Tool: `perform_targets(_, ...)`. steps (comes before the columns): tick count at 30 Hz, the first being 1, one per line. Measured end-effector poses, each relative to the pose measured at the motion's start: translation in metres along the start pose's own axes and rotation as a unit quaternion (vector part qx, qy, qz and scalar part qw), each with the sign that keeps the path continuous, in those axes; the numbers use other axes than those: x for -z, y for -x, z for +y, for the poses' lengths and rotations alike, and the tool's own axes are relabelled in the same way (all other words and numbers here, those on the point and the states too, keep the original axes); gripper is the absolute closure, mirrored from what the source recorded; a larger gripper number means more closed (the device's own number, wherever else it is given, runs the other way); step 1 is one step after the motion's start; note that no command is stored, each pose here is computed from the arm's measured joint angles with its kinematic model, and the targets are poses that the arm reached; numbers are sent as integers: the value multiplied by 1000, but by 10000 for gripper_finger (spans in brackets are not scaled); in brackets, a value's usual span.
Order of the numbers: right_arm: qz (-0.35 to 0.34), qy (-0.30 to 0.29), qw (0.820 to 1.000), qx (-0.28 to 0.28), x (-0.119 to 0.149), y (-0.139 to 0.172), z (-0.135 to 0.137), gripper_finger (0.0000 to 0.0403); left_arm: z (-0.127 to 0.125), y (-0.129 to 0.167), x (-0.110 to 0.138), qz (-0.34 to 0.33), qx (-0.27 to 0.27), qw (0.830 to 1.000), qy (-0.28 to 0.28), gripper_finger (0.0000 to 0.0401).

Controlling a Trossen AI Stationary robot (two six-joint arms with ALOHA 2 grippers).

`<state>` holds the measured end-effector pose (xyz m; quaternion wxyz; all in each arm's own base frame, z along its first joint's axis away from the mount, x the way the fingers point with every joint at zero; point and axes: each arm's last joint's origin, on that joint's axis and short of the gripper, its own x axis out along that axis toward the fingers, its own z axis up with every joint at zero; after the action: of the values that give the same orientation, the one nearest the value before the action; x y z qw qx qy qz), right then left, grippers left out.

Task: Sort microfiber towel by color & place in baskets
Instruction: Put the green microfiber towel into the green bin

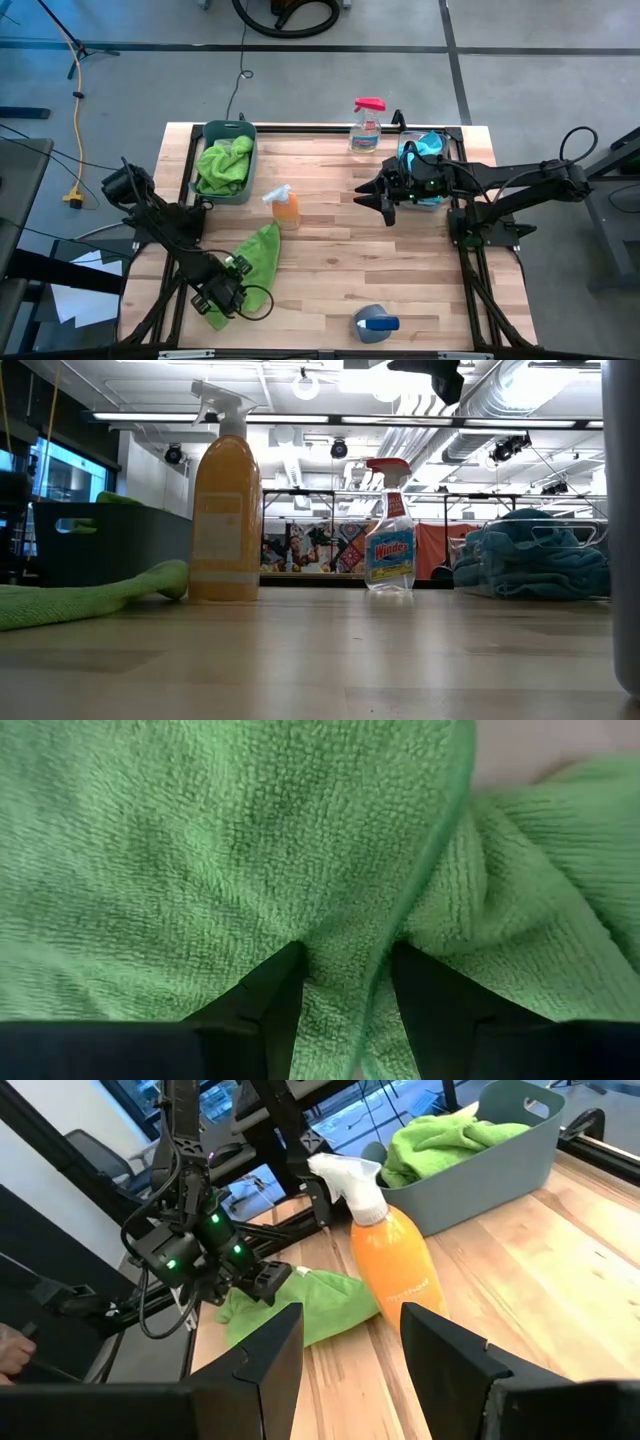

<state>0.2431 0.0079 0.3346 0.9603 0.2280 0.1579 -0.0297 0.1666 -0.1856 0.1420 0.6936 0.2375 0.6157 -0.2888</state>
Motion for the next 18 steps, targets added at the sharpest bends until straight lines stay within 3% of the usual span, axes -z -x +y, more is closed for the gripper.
perform_targets(6,9,-11,1000,5,2,0,-1,237,3,-5,5,0,19,1000,19,282)
perform_targets(11,18,-11,1000,9,3,0,-2,237,11,-5,3,1,46,990,135,382)
perform_targets(14,27,-11,999,14,5,0,-3,237,14,-5,3,3,52,977,208,391)
perform_targets(18,39,-11,999,20,8,0,-4,237,13,2,1,-11,55,967,250,398)
